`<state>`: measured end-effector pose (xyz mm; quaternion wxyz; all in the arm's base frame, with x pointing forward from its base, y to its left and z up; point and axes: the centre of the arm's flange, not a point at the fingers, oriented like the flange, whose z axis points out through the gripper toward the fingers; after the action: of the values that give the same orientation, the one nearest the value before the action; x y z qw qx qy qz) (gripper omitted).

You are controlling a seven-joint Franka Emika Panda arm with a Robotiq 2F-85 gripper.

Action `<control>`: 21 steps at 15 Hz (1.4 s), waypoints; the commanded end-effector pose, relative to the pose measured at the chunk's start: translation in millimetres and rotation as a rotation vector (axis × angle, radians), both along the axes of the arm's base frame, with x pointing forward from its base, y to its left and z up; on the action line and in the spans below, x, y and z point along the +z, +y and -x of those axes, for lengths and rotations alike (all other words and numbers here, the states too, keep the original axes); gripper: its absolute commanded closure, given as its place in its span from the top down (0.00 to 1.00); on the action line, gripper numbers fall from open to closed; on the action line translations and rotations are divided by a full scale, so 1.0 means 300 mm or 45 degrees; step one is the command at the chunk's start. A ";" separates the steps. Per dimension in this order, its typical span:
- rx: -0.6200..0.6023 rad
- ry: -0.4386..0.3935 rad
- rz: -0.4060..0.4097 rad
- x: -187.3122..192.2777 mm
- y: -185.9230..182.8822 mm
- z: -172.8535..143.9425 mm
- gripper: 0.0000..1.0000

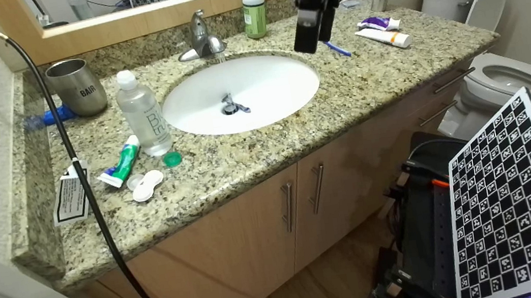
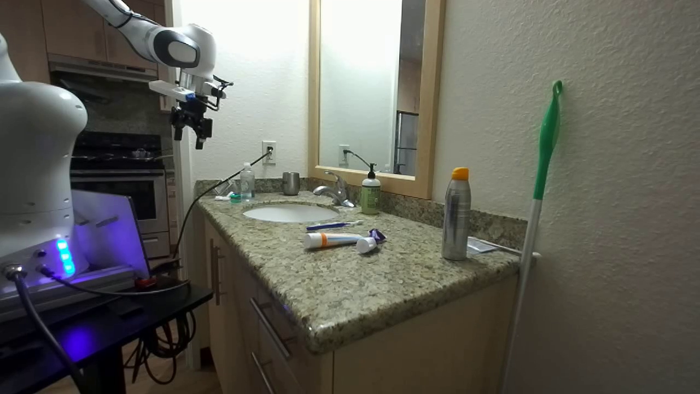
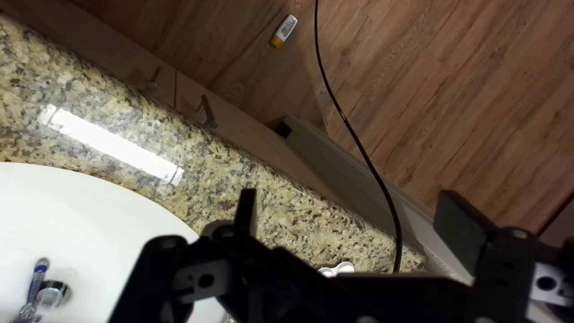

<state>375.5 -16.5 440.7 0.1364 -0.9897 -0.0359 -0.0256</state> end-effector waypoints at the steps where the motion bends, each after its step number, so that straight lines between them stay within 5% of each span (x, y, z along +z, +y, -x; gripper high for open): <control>1: 0.000 0.000 0.000 0.000 0.000 0.000 1.00; 4: -0.246 -0.168 -0.078 0.075 -0.119 -0.211 1.00; 11: -0.773 -0.427 -0.135 0.263 -0.733 -0.277 1.00; 12: -0.677 -0.388 -0.119 0.238 -0.617 -0.200 1.00; 15: -0.768 -0.419 -0.124 0.270 -0.728 -0.212 1.00; 16: -0.803 -0.467 -0.021 0.243 -0.723 -0.257 1.00; 21: -1.163 -0.713 0.005 0.278 -0.985 -0.521 1.00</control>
<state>479.0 -260.8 525.5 0.1176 -0.8899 0.3096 -0.3136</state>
